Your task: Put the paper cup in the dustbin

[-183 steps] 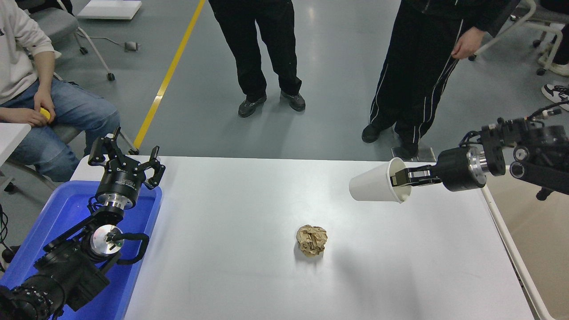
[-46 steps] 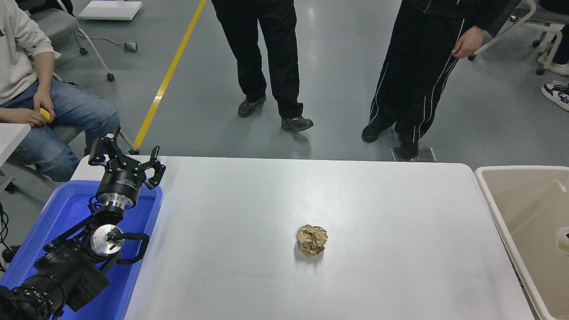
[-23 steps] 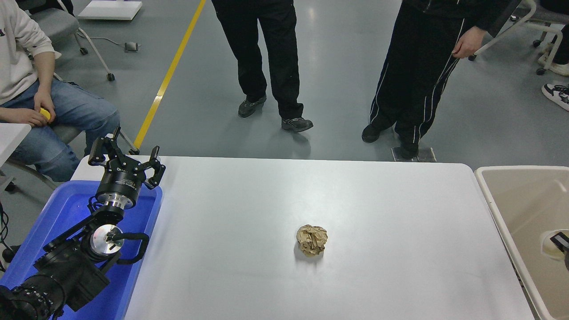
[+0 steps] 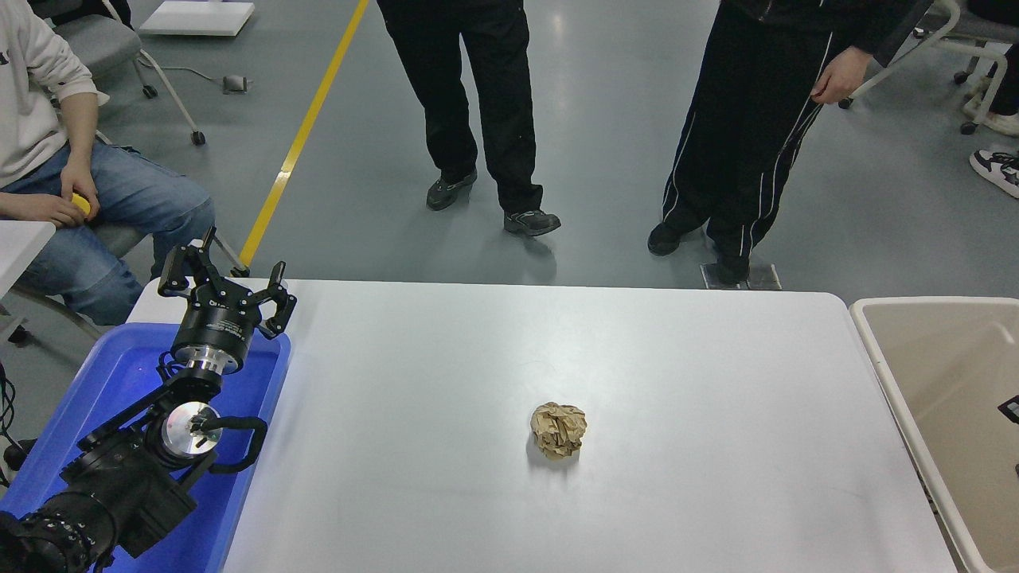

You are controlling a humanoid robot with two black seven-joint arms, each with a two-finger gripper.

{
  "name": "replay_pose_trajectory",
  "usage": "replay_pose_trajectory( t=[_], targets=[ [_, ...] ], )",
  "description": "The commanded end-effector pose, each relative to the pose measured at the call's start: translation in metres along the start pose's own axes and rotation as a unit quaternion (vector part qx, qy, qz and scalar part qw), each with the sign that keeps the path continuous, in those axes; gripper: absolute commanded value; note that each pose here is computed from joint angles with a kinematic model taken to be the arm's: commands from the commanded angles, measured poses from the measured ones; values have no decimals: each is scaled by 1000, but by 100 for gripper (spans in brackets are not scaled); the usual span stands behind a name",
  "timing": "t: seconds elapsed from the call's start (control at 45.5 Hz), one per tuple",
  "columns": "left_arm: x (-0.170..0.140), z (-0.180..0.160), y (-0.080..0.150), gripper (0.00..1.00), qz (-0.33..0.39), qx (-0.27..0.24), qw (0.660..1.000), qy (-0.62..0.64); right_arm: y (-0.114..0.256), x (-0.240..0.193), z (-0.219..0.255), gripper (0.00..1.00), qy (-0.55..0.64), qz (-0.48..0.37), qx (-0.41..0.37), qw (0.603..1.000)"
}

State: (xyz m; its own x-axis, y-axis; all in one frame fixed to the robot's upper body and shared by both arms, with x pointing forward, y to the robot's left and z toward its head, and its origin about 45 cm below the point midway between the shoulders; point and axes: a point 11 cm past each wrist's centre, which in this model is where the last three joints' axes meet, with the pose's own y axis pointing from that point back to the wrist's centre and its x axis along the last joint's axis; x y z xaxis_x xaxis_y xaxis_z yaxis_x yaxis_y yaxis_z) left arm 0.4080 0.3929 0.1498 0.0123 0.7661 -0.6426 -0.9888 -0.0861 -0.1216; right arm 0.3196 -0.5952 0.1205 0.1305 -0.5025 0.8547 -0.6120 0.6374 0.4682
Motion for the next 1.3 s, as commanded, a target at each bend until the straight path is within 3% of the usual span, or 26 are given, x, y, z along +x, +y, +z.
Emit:
replay_pose_trajectory(
  t=[0.0, 0.198, 0.527, 0.813, 1.099, 1.275],
  targets=[
    [0, 0, 0, 100, 0, 0, 1000, 0, -3, 32, -21, 100, -84, 18, 18, 996],
    [0, 0, 0, 100, 0, 0, 1000, 0, -1, 69, -57, 100, -227, 32, 57, 972],
    [1, 0, 1, 100, 1, 0, 1000, 0, 16, 115, -131, 100, -331, 15, 151, 931],
    [0, 0, 1, 100, 0, 0, 1000, 0, 72, 152, -222, 100, -496, -67, 297, 813],
    [0, 0, 0, 100, 0, 0, 1000, 0, 94, 123, -245, 100, -524, -82, 380, 758],
    [0, 0, 1, 100, 0, 0, 1000, 0, 87, 81, -229, 100, -548, -90, 373, 744]
  ],
)
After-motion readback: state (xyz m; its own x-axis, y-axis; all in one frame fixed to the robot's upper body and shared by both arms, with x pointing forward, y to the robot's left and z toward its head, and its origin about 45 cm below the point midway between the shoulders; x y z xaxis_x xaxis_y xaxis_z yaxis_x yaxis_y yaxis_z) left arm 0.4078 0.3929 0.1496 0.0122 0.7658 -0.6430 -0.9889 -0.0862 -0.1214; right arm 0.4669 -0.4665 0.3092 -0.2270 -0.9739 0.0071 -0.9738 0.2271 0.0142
